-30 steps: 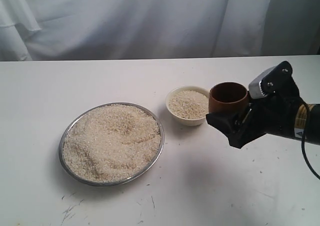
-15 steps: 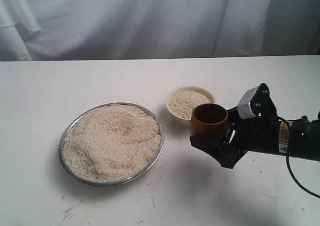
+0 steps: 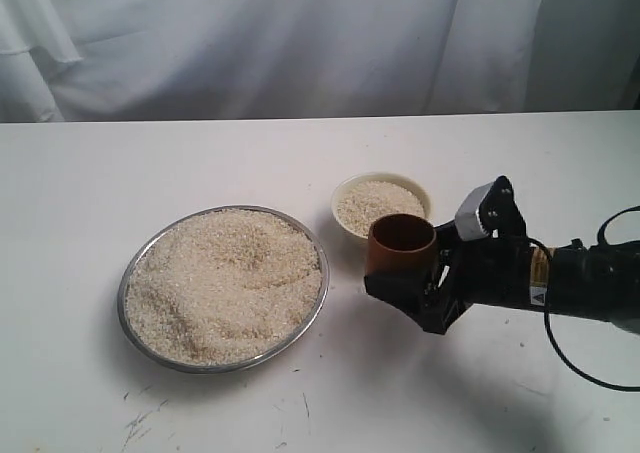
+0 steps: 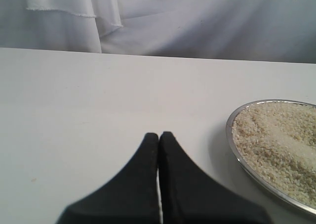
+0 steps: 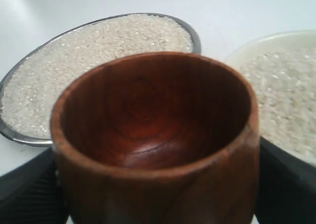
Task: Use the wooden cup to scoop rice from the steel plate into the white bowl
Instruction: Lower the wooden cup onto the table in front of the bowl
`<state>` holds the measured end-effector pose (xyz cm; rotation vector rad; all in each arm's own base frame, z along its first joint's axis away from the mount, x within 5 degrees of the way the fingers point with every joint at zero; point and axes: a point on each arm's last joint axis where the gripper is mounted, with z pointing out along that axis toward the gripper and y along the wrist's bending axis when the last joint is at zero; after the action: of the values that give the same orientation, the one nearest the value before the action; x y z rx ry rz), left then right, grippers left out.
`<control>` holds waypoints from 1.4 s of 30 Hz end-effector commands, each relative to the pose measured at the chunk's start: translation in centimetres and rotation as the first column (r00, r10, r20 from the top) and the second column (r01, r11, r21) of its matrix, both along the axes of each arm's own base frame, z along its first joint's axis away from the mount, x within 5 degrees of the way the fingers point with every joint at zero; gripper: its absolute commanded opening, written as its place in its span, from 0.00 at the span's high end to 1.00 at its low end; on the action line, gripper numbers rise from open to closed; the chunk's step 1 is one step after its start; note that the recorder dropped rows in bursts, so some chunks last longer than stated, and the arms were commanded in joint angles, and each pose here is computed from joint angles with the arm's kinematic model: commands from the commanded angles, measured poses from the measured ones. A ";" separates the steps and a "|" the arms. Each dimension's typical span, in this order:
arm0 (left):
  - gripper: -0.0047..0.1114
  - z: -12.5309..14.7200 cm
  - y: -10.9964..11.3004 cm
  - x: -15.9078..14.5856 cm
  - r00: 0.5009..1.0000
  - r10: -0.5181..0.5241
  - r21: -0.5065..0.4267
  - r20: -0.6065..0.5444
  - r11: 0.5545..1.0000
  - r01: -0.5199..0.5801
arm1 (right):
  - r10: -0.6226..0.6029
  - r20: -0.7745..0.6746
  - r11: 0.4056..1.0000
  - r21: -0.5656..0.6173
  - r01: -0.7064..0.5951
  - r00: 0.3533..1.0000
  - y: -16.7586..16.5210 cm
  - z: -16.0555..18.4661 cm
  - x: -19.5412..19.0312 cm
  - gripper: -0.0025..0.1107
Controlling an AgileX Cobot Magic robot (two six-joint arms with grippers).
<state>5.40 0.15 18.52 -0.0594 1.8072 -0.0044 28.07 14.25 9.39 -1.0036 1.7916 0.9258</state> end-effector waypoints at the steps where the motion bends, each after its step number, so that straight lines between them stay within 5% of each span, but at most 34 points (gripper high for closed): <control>1: 0.96 -0.1 0.0 0.0 1.000 -0.003 0.000 0.006 1.000 0.003 | 0.086 0.033 0.993 -0.080 -0.083 0.996 1.5 -0.6 0.0 0.98; 32: 0.96 -0.1 0.0 0.0 1.000 -0.003 0.000 0.006 1.000 0.003 | 0.105 0.096 0.976 -0.199 -0.084 0.990 2.6 -1.0 0.3 0.98; 36: 0.96 -0.1 0.0 0.0 1.000 -0.003 0.000 0.006 1.000 0.003 | 0.100 0.089 0.976 -0.201 -0.080 0.991 2.6 -1.1 0.3 0.86; 42: 0.96 -0.1 0.0 0.0 1.000 -0.003 0.000 0.006 1.000 0.003 | 0.054 0.017 0.984 -0.168 -0.051 0.998 2.6 -1.0 0.3 0.34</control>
<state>5.40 0.15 18.52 -0.0594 1.8072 -0.0044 28.20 16.78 8.06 -1.1946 1.8596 0.7899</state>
